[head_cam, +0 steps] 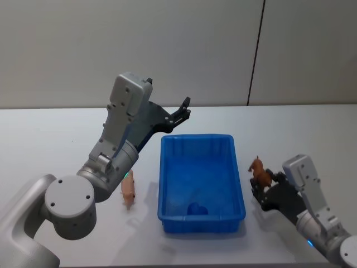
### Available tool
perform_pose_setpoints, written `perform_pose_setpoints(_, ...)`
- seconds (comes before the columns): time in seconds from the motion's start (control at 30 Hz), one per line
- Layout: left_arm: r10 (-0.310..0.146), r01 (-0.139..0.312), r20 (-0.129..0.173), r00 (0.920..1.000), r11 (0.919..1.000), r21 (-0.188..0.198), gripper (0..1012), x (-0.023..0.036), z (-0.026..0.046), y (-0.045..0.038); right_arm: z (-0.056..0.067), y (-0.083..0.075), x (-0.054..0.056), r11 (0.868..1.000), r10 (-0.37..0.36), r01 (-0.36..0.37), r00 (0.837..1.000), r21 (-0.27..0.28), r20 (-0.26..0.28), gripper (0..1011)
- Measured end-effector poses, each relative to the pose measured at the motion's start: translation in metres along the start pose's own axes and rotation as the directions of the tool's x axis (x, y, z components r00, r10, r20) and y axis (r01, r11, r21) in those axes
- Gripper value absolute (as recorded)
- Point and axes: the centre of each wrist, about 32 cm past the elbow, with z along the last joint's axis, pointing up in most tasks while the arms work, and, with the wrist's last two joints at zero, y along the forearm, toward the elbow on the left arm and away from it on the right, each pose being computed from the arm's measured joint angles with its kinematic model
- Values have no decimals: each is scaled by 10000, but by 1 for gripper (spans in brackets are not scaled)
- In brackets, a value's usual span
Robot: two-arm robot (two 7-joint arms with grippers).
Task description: Pick up the two dolls from the table and place them into the box.
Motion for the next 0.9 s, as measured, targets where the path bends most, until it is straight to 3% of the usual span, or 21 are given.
perform_pose_setpoints(0.33, 0, 0, 0, 10000, 10000, 0, 1001, 0, 0, 0, 317, -2, -35, 9885, 468, -481, 9988, 1433, 128, 441)
perform_pose_setpoints(0.67, 1, -1, -1, 10000, 10000, 0, 1001, 0, 0, 0, 606, 139, -156, 9547, 1423, -1459, 9893, 2595, 326, 446)
perform_pose_setpoints(0.83, 0, 0, 0, 10000, 10000, 0, 1001, 0, 0, 0, 667, 249, -218, 9435, 1807, -1841, 9828, 2755, 377, 564)
perform_pose_setpoints(0.9, 1, -1, -1, 10000, 10000, 0, 1001, 0, 0, 0, 673, 278, -232, 9427, 1868, -1901, 9816, 2741, 384, 663)
